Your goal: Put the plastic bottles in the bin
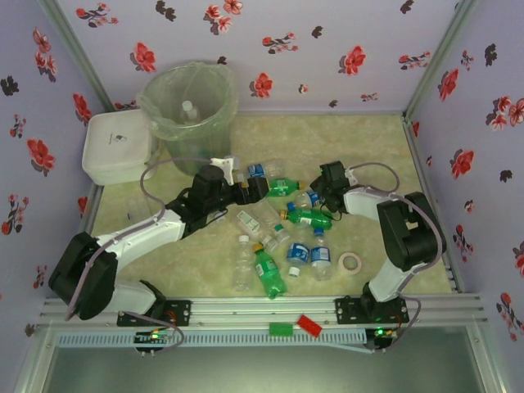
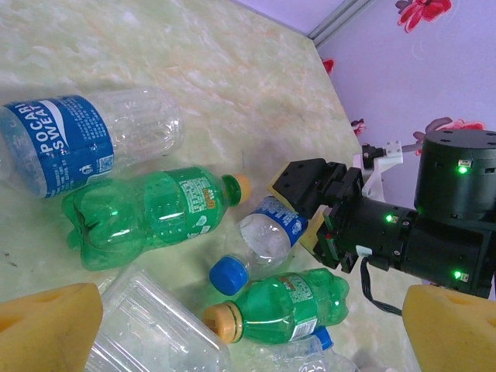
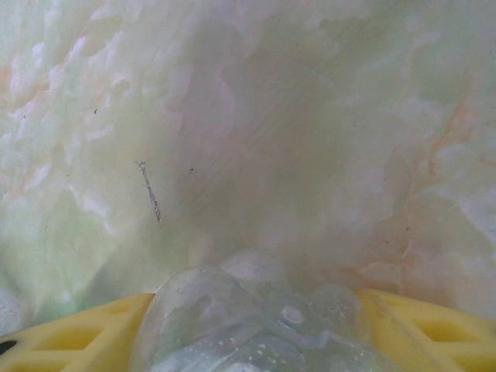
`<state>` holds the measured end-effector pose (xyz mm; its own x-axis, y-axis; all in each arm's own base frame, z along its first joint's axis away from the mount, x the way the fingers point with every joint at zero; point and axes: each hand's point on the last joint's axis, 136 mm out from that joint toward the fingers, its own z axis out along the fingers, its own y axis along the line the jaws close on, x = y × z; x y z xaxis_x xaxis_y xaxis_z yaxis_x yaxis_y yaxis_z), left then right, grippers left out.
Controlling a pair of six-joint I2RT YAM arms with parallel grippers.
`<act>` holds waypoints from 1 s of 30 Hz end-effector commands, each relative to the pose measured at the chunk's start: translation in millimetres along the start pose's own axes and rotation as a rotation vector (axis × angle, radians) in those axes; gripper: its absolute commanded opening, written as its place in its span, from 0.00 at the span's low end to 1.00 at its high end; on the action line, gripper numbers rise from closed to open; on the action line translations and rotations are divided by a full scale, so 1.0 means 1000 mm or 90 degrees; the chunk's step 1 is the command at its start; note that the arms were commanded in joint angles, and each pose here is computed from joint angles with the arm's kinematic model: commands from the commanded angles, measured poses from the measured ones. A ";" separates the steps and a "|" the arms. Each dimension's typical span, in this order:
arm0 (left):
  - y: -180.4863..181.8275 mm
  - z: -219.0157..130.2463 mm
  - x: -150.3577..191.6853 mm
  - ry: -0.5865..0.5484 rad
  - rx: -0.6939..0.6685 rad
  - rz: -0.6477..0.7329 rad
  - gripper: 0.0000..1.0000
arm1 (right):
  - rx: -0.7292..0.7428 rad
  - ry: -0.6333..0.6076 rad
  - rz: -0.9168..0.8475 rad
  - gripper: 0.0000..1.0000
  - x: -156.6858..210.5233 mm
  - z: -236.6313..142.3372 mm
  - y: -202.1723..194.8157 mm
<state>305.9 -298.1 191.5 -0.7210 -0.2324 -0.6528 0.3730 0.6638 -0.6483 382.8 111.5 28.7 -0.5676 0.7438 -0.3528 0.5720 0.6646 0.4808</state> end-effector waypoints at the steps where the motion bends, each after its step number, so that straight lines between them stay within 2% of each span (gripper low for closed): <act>1: -0.005 0.000 -0.004 -0.006 0.002 0.020 1.00 | -0.056 0.017 0.024 0.62 0.003 0.019 0.018; 9: -0.004 0.000 -0.002 -0.004 0.002 0.019 1.00 | -0.127 -0.008 0.025 0.57 -0.014 -0.003 0.047; 16: -0.008 -0.002 -0.004 0.002 0.005 0.050 1.00 | -0.181 -0.058 -0.034 0.54 -0.036 -0.050 0.070; 22: -0.030 -0.003 -0.009 0.020 0.055 0.099 1.00 | -0.220 -0.085 -0.110 0.51 -0.045 -0.096 0.080; 30: -0.071 0.000 -0.007 0.074 0.168 0.145 1.00 | -0.294 -0.067 -0.212 0.50 -0.033 -0.152 0.090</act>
<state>297.0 -327.1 233.5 -0.6706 -0.0820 -0.7373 0.5782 0.5649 -0.5887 377.0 131.1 199.5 -0.5485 0.5996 -0.5828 0.1141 0.7441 0.6582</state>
